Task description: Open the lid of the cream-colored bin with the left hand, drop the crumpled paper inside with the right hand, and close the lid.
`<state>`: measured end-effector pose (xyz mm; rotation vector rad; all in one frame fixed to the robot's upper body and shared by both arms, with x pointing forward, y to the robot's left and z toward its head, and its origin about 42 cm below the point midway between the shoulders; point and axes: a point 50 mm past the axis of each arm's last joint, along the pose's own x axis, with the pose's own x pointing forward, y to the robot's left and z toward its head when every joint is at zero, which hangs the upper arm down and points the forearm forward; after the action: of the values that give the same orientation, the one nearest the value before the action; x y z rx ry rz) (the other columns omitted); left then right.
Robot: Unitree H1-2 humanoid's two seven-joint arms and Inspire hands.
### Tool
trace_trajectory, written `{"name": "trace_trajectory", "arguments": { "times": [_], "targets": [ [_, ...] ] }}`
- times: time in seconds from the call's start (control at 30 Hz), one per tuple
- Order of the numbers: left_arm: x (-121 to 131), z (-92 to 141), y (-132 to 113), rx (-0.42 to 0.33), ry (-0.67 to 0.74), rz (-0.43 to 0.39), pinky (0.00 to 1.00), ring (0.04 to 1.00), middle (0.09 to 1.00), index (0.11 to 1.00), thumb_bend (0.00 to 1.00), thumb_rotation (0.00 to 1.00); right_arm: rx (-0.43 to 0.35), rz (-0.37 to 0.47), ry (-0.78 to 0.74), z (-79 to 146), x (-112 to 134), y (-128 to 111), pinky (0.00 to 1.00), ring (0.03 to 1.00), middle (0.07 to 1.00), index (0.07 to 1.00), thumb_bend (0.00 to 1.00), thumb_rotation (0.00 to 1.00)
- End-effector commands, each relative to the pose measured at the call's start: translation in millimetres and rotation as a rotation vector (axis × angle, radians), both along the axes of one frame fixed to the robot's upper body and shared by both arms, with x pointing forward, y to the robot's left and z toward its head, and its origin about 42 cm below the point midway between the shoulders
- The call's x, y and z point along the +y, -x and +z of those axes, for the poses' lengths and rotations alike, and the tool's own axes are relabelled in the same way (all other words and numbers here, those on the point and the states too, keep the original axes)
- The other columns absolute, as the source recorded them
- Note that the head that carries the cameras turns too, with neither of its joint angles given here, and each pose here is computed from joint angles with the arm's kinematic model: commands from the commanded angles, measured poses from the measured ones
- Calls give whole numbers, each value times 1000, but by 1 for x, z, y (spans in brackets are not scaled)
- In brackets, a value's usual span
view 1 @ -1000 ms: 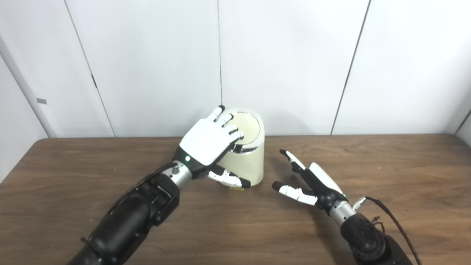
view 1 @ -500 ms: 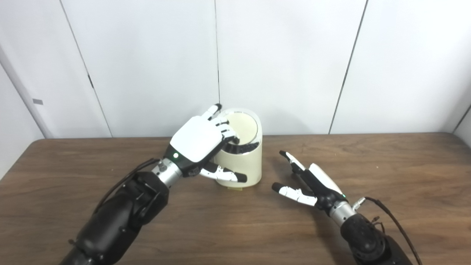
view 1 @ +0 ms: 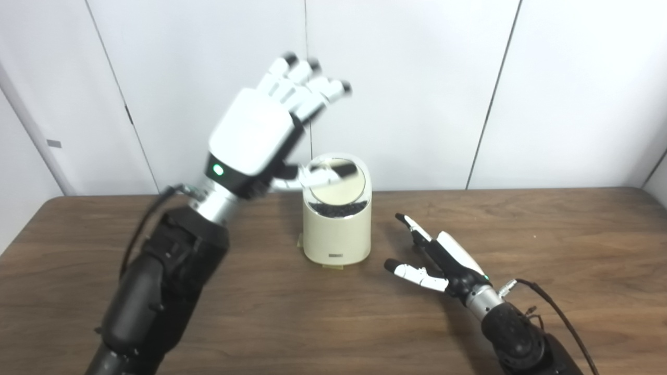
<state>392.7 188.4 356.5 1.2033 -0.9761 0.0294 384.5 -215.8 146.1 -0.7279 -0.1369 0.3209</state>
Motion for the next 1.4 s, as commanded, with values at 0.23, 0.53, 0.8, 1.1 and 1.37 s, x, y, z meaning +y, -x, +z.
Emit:
{"name": "trace_trajectory", "arguments": {
  "times": [0.23,0.53,0.8,1.1,1.37],
  "targets": [
    [44,-60,13,113,291,-147,574,689,698,687,275,668,-64,16,-24,21,4,-7,921,1000,1000,1000,572,784],
    [79,-145,31,281,345,-31,564,693,710,700,242,558,-89,-1,5,13,11,-3,858,998,1000,1000,533,695],
    [87,-187,30,407,337,13,599,724,745,728,248,470,-92,-16,-9,9,15,-4,863,1000,1000,1000,516,708],
    [88,-208,28,554,348,30,642,743,750,727,267,430,-96,-23,-5,9,12,-5,869,1000,1000,1000,525,712],
    [86,-215,23,667,174,28,731,849,854,840,316,568,-122,-16,-14,7,9,-7,860,995,1000,1000,550,725]
  ]
}}
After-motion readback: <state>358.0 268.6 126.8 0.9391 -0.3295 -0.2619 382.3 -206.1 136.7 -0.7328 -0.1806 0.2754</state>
